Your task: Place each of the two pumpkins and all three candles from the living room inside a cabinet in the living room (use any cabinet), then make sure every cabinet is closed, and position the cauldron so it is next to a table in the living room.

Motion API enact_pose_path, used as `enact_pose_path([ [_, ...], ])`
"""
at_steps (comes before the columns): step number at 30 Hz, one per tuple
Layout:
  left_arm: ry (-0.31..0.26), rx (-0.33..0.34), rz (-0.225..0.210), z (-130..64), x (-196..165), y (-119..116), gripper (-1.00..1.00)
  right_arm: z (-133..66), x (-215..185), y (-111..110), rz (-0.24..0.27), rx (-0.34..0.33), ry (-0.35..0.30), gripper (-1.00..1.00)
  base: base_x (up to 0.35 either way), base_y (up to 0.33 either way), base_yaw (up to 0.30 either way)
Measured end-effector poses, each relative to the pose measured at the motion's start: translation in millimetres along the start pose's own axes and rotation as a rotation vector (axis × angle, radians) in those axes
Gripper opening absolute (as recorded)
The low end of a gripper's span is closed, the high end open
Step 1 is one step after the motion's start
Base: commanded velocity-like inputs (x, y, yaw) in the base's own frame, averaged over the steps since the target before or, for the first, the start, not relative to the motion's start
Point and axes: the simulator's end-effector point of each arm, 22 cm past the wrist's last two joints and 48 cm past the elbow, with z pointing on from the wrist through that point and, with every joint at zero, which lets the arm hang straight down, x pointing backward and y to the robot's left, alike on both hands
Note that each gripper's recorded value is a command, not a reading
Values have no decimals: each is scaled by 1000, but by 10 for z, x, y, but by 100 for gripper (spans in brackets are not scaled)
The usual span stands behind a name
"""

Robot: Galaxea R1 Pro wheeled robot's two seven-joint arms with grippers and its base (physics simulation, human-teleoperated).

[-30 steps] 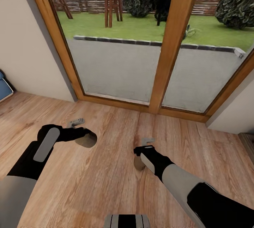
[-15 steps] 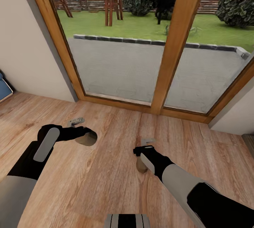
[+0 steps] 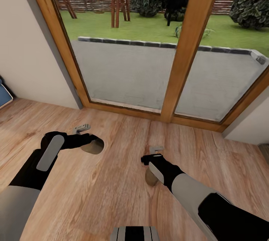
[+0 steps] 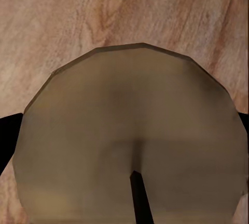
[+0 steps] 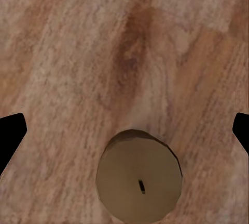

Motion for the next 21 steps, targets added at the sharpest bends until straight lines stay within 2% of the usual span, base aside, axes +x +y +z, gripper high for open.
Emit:
enact_pose_path([
  [6,3,8,0,16,18,-52,-100,4,3,0,0,0,1,100,79,0,0],
  [19,51,1,-6,271,220,36,-100,218,348,21,-11,-4,80,100,3,0,0],
  [21,47,8,-5,255,201,9,-100,217,351,21,-12,-4,81,100,0,0,0],
])
